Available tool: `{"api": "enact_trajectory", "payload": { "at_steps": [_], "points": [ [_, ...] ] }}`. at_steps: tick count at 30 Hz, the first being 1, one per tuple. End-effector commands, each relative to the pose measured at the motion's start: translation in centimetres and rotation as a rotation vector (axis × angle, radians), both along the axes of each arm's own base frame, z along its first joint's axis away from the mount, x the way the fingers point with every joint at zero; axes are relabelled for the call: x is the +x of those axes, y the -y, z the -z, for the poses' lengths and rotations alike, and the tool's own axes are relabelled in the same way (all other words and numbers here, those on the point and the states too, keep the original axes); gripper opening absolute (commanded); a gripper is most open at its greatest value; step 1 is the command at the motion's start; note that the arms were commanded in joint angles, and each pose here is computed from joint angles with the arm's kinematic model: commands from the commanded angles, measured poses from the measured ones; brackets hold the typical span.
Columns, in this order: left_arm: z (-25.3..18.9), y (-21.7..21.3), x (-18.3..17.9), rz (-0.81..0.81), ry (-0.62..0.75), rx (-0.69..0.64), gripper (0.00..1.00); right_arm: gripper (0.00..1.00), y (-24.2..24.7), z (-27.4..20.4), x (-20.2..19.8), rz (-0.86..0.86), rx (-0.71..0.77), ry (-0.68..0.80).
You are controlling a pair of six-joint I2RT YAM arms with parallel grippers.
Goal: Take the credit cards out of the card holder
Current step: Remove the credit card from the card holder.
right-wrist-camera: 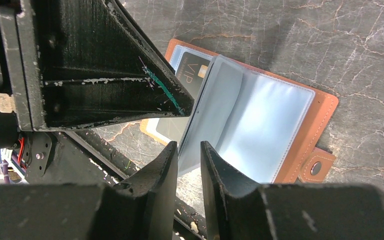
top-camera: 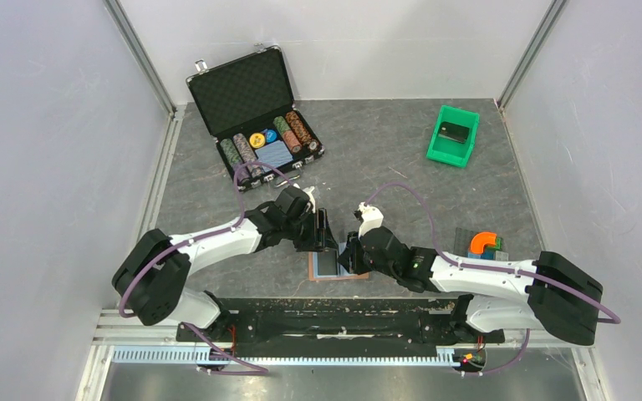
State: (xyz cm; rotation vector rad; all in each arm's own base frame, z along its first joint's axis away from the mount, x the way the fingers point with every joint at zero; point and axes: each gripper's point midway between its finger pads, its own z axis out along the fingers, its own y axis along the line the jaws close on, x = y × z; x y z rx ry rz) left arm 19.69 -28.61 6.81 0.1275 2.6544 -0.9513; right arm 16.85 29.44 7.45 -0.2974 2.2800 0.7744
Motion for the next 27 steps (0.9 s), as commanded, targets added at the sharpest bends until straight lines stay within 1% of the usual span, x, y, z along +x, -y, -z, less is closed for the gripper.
{"api": "enact_trajectory", "payload": {
  "at_steps": [1, 9, 16, 18, 22, 25, 27],
  "points": [
    [-0.8, 0.9, 0.7, 0.002, 0.031, -0.034, 0.6, 0.26, 0.3, -0.2, 0.2, 0.012, -0.008, 0.02],
    [0.0, 0.8, 0.8, -0.005, 0.027, -0.018, 0.59, 0.26, 0.3, -0.4, 0.3, 0.013, -0.005, 0.025],
    [0.6, -0.2, 0.8, -0.014, 0.031, 0.036, 0.59, 0.27, 0.5, -0.5, 0.3, 0.018, -0.006, 0.028],
    [0.7, -0.2, 0.8, -0.013, 0.03, 0.04, 0.59, 0.28, 0.6, -0.4, 0.3, 0.02, -0.009, 0.026],
    [0.6, -0.4, 0.8, -0.018, 0.032, 0.05, 0.58, 0.34, 1.1, -0.9, 0.5, 0.04, -0.014, 0.037],
    [0.7, -1.1, 0.9, -0.032, 0.04, 0.085, 0.58, 0.39, 1.4, -1.9, 0.7, 0.057, -0.013, 0.053],
    [0.7, -1.6, 1.0, -0.043, 0.045, 0.108, 0.58, 0.4, 1.8, -2.5, 0.8, 0.064, -0.021, 0.062]
  ]
}}
